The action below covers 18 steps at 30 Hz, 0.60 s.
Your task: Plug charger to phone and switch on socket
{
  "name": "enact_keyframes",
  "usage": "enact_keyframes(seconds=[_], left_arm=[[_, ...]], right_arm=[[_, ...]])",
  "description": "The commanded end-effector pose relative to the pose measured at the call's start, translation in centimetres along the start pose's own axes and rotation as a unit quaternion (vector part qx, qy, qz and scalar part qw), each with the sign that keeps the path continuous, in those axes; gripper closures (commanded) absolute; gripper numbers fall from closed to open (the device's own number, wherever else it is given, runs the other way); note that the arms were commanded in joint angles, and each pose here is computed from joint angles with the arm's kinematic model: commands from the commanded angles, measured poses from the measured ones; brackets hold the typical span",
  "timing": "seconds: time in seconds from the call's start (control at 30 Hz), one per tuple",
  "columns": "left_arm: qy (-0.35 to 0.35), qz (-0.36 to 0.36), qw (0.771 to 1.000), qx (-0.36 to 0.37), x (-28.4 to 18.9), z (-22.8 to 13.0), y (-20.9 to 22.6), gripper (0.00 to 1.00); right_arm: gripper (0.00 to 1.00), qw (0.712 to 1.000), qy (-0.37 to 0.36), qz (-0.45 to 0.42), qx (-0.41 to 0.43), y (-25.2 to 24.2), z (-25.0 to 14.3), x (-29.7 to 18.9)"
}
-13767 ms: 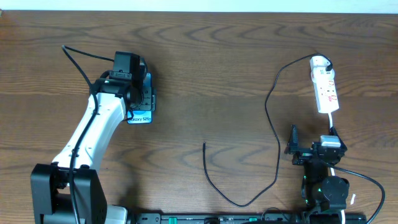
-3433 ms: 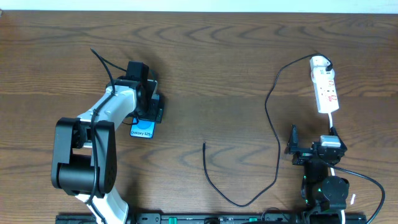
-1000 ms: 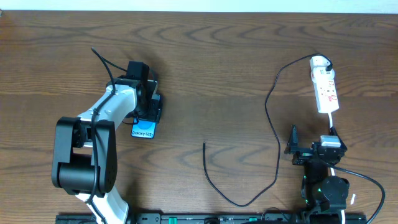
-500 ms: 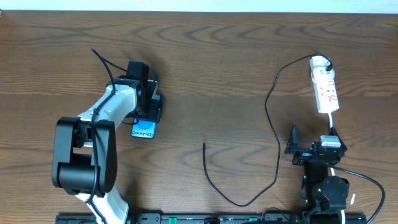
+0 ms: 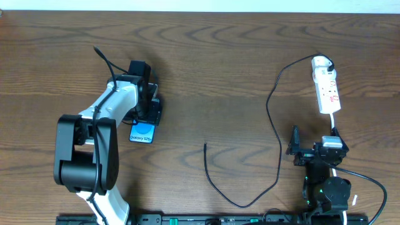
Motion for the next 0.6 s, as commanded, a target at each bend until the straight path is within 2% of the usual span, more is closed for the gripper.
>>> enact_keyframes(seconds=[0.0, 0.2, 0.47, 0.57], left_arm=[[-0.052, 0.009, 0.999, -0.003, -3.4, 1.8, 0.3, 0.93], [-0.056, 0.008, 0.998, -0.007, -3.9, 1.7, 0.3, 0.93], [-0.053, -0.088, 0.995, -0.001, -4.1, 1.7, -2.8, 0.93], [-0.051, -0.15, 0.987, 0.003, -4.6, 1.6, -4.7, 0.93]], right_arm=[[0.01, 1.0, 0.0, -0.007, 0.007, -0.3, 0.0, 0.0], [0.01, 1.0, 0.0, -0.007, 0.007, -0.3, 0.0, 0.0], [0.01, 1.0, 0.0, -0.007, 0.007, -0.3, 0.0, 0.0], [0.01, 1.0, 0.0, -0.007, 0.007, -0.3, 0.0, 0.0]])
Point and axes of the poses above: each gripper's point midway between its finger pads, its own x axis out along the fingers, its own y axis along the line the jaws close on, z = x × y, the point moved 1 cm from there along -x, back along the fingers, and after that the axes turned 5 degrees about -x, right-handed, at the moved point
